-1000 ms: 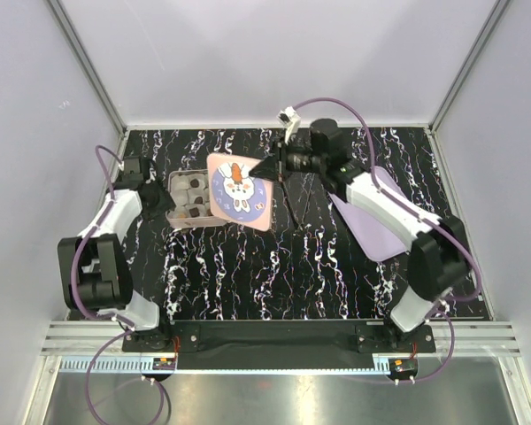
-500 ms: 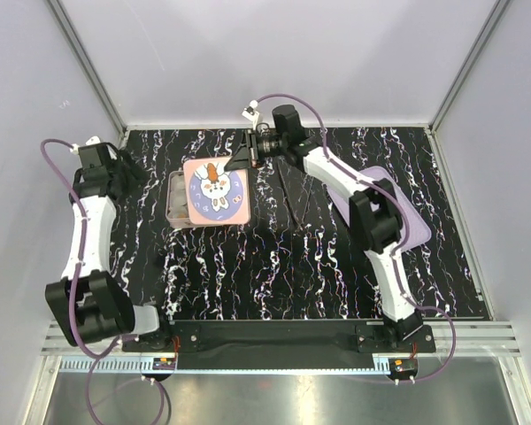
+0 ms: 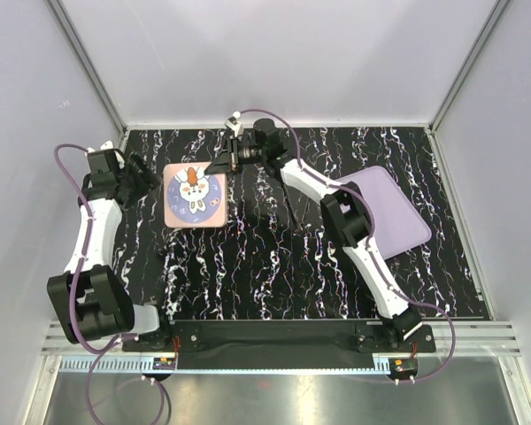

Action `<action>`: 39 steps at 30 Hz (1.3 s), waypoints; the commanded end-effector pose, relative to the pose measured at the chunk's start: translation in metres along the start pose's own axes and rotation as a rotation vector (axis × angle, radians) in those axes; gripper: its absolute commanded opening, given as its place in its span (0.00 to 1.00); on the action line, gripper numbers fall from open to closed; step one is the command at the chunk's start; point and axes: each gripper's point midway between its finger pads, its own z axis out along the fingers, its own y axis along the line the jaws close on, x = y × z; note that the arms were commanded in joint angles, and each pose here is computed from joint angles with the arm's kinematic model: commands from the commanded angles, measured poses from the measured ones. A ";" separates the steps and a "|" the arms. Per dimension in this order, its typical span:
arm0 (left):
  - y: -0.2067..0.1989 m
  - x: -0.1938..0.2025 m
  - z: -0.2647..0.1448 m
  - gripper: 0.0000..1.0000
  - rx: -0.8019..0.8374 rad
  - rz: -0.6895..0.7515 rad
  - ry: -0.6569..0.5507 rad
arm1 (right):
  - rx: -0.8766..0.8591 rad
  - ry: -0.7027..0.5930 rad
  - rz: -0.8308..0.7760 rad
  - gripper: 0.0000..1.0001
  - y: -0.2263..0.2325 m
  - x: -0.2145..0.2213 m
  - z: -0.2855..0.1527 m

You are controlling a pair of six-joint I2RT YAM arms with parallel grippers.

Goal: Pack the chocolate

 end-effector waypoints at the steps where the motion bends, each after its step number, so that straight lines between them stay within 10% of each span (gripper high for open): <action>1: -0.001 -0.005 0.005 0.78 0.014 0.021 -0.022 | -0.116 -0.054 -0.035 0.00 0.026 -0.022 0.006; 39: 0.002 0.037 0.074 0.67 0.031 -0.054 0.195 | 0.094 -0.220 -0.084 0.43 -0.069 -0.069 -0.024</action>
